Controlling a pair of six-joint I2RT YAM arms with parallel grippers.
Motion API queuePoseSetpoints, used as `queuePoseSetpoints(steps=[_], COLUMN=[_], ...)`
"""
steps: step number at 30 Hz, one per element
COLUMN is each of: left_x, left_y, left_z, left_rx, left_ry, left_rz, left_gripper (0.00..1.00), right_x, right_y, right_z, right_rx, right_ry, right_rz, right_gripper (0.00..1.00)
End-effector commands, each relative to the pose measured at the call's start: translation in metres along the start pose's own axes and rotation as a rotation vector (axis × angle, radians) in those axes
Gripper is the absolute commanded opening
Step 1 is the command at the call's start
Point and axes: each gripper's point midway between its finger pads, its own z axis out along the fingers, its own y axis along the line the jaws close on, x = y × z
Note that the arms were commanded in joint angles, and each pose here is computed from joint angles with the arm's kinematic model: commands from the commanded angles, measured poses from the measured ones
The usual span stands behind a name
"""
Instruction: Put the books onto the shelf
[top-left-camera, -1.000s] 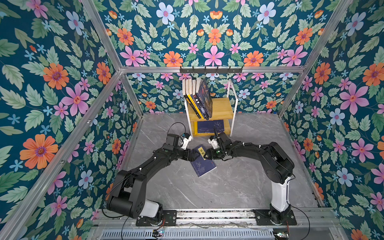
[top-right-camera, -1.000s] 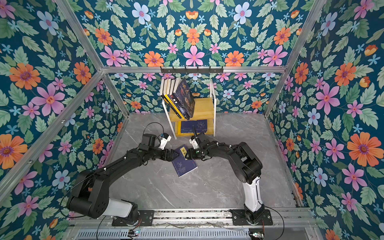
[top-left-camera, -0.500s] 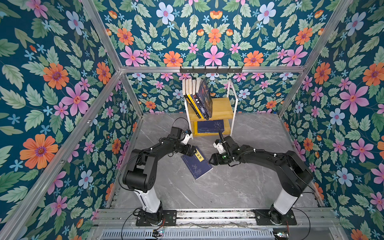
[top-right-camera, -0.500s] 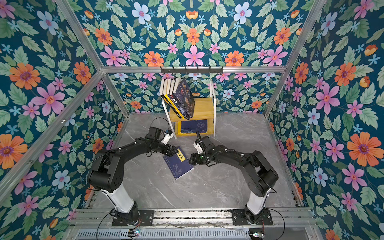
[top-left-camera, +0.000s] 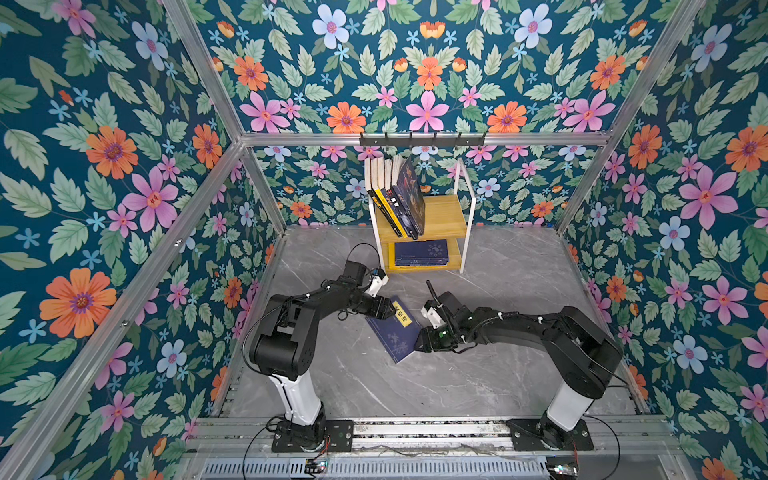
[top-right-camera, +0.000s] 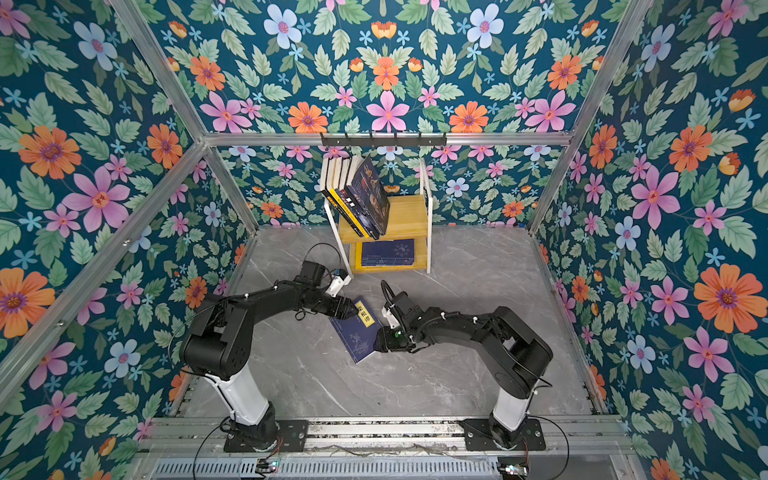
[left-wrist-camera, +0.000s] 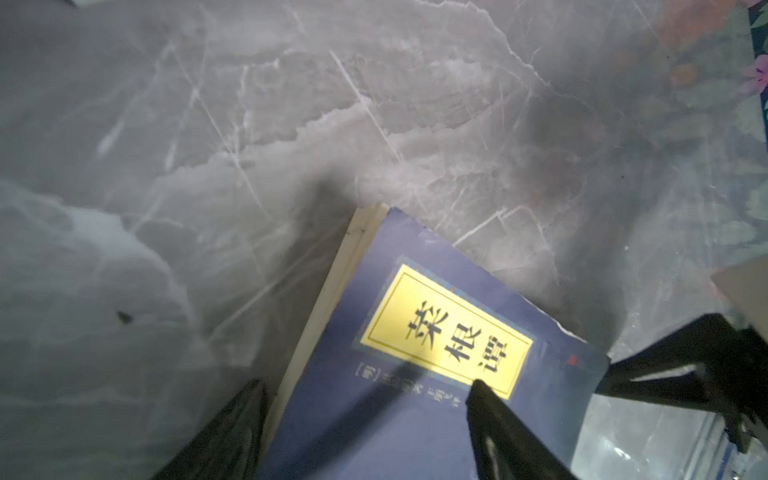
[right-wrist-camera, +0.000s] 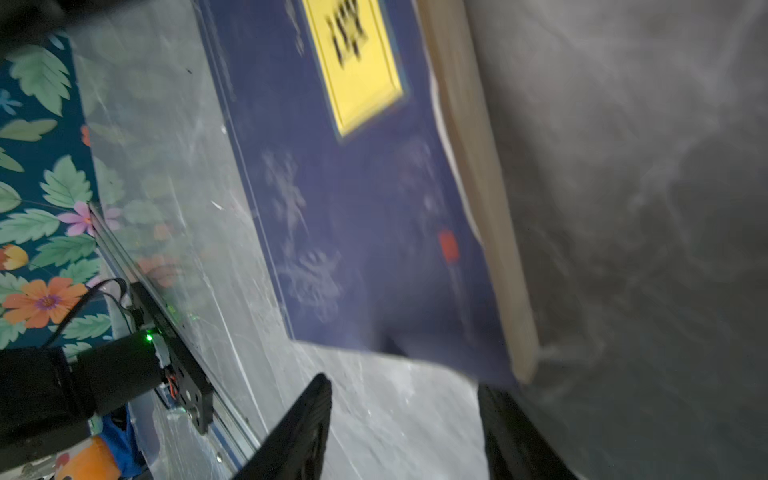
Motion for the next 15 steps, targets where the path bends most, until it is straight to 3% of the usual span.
queuePoseSetpoints(steps=[1, 5, 11, 15], left_x=[0.025, 0.031, 0.033, 0.023], left_y=[-0.012, -0.028, -0.041, -0.048], left_z=[-0.003, -0.01, -0.017, -0.023], left_rx=[0.051, 0.11, 0.169, 0.203], left_ry=[0.062, 0.031, -0.026, -0.055], left_rz=[-0.105, -0.161, -0.241, -0.254], left_gripper=[0.74, 0.66, 0.4, 0.36], right_x=[-0.018, -0.03, -0.049, -0.048], right_y=[0.001, -0.023, -0.043, -0.049], right_z=[0.007, 0.003, -0.009, -0.01], right_rx=[0.001, 0.056, 0.1, 0.143], right_ry=[-0.034, -0.034, -0.069, -0.06], right_rz=[0.034, 0.117, 0.125, 0.108], right_gripper=[0.57, 0.57, 0.57, 0.57])
